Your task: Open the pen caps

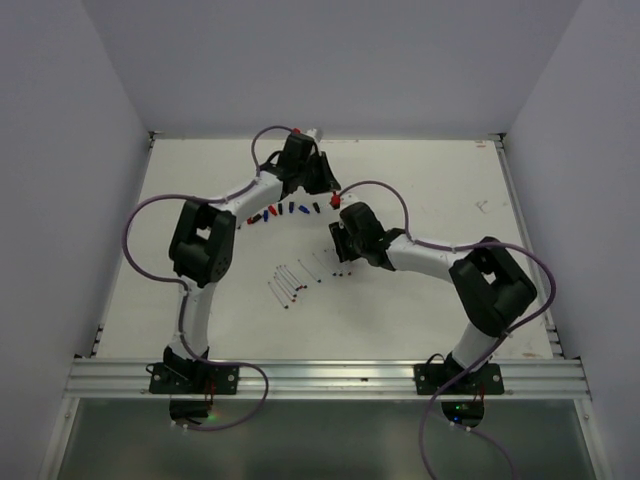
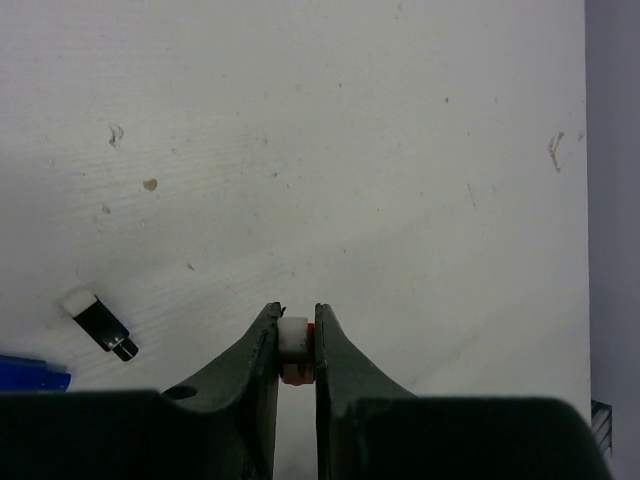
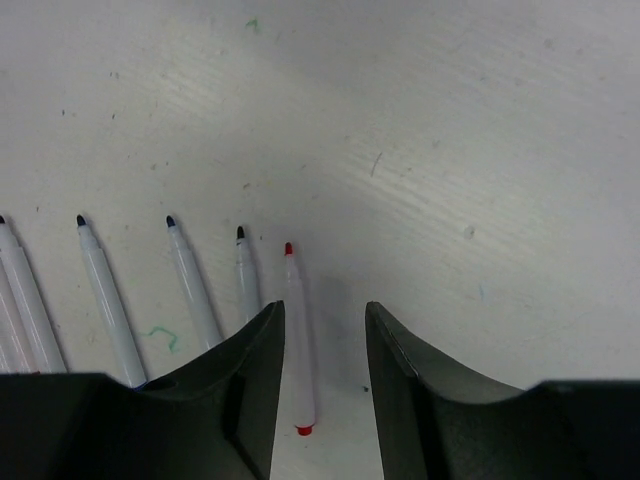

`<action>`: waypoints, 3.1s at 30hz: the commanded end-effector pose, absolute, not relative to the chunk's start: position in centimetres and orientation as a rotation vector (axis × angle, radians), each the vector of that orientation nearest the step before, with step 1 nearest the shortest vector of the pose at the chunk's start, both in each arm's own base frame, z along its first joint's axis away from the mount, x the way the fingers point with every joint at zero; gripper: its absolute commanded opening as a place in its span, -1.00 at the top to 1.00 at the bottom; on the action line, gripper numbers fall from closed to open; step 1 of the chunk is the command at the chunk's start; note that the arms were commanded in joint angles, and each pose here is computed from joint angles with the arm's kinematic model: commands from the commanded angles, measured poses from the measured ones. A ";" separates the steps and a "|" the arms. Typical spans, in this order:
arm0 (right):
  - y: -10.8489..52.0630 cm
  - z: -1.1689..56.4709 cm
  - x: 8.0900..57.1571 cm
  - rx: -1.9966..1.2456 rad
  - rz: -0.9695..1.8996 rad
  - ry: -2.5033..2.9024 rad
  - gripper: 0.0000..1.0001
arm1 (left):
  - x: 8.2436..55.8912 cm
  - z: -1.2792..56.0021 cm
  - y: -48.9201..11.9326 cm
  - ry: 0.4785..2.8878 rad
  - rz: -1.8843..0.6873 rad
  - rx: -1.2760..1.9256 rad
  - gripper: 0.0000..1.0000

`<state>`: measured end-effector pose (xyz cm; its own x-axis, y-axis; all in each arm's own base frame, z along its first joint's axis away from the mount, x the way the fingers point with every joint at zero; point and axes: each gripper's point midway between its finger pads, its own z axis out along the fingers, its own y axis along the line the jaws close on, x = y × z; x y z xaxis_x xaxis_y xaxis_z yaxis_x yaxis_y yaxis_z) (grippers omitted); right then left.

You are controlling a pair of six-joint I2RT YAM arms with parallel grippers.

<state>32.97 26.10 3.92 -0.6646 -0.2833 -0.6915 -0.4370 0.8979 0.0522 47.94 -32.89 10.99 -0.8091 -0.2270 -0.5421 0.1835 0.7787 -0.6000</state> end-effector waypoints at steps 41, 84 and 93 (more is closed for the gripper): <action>20.0 5.8 47.2 0.139 0.414 2.410 0.17 | 49.0 17.9 -30.1 2.208 -0.802 -0.063 0.19; 23.3 8.9 48.0 -0.022 0.447 2.317 -0.43 | 43.0 22.4 -24.8 2.072 -0.835 -0.020 -0.33; 16.6 9.3 37.7 0.029 0.075 2.443 -0.97 | 38.1 21.6 -23.1 2.000 -0.922 -0.088 -1.00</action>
<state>42.44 19.04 10.21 -0.7266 0.1110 -0.6780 -0.0452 0.9770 0.2084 38.95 -23.59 19.40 -0.6608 -0.3320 -0.6731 0.2320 0.7626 -0.6038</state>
